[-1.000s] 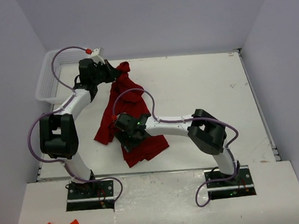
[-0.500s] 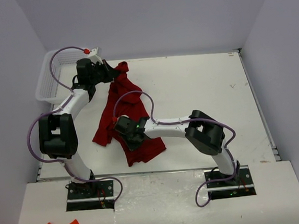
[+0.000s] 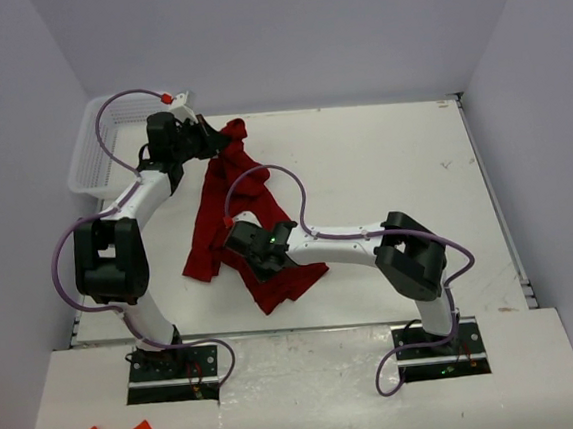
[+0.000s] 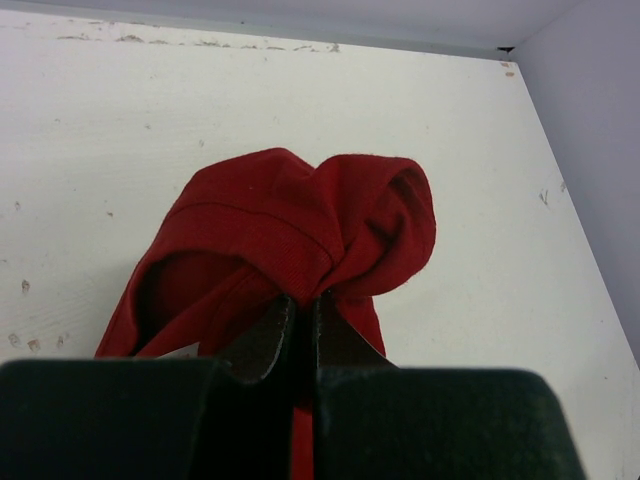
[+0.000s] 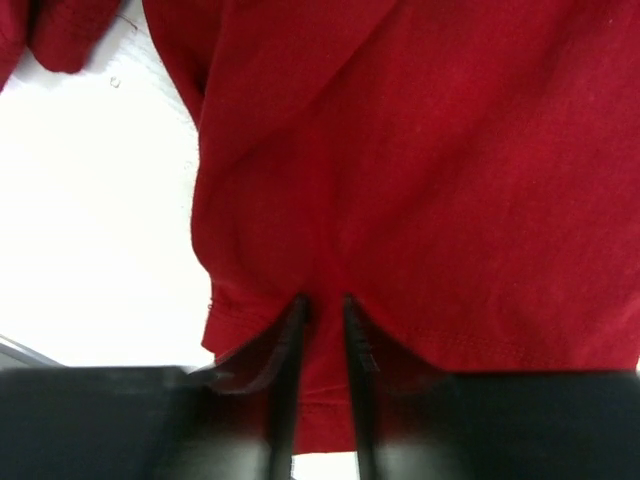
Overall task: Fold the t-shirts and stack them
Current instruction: Flatten out the tshirt
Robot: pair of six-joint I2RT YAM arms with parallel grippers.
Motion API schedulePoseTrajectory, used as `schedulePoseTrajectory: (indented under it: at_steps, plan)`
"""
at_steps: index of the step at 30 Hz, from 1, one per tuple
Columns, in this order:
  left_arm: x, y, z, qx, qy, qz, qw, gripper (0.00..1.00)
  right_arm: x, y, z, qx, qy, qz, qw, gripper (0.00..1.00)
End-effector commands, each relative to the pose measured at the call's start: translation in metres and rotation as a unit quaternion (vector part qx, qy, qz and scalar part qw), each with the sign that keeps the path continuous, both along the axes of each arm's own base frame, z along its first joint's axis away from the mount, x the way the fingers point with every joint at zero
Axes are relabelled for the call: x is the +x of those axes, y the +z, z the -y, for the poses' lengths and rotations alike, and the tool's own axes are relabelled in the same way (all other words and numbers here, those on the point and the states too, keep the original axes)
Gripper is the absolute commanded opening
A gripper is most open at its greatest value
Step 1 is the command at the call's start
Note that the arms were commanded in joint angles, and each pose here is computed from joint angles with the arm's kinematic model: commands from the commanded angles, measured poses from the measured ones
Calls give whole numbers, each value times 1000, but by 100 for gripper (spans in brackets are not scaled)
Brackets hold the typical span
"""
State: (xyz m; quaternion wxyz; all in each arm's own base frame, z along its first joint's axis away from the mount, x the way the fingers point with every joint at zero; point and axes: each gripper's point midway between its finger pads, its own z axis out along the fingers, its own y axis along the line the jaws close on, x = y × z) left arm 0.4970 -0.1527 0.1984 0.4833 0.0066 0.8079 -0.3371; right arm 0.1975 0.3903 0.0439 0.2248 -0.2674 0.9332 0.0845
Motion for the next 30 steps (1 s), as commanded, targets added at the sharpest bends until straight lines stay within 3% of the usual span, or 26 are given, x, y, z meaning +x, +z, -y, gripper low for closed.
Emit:
schedulePoseTrajectory:
  at_steps: [1, 3, 4, 5, 8, 13, 16, 22, 27, 30]
  plan:
    - [-3, 38, -2, -2, -7, 50, 999, 0, 3, 14, 3, 6, -6, 17, 1000, 16]
    - [-4, 35, -3, -1, -7, 47, 999, 0, 2, 14, 2, 6, -6, 14, 1000, 1]
    - [-4, 36, -3, -1, -7, 49, 999, 0, 2, 13, 2, 7, -5, 12, 1000, 1]
    - [-4, 37, -3, -2, -9, 50, 999, 0, 1, 14, 0, 11, -3, 12, 1000, 6]
    - [-3, 39, -2, -5, -12, 51, 999, 0, 0, 13, -2, 14, 2, 10, 1000, 39]
    - [-2, 39, -2, -5, -12, 51, 999, 0, -3, 6, -5, 14, 10, -1, 1000, 41]
    - [-2, 34, -3, -6, -11, 46, 999, 0, -6, 1, -7, 17, 13, -10, 1000, 40]
    - [0, 32, -5, -7, -9, 44, 999, 0, -11, -6, -14, 29, 14, -28, 999, 20]
    - [1, 32, -7, -8, -8, 43, 999, 0, -14, -12, -15, 33, 15, -35, 999, 20]
    - [2, 31, -9, -7, -6, 43, 999, 0, -15, -15, -14, 30, 16, -36, 999, 10]
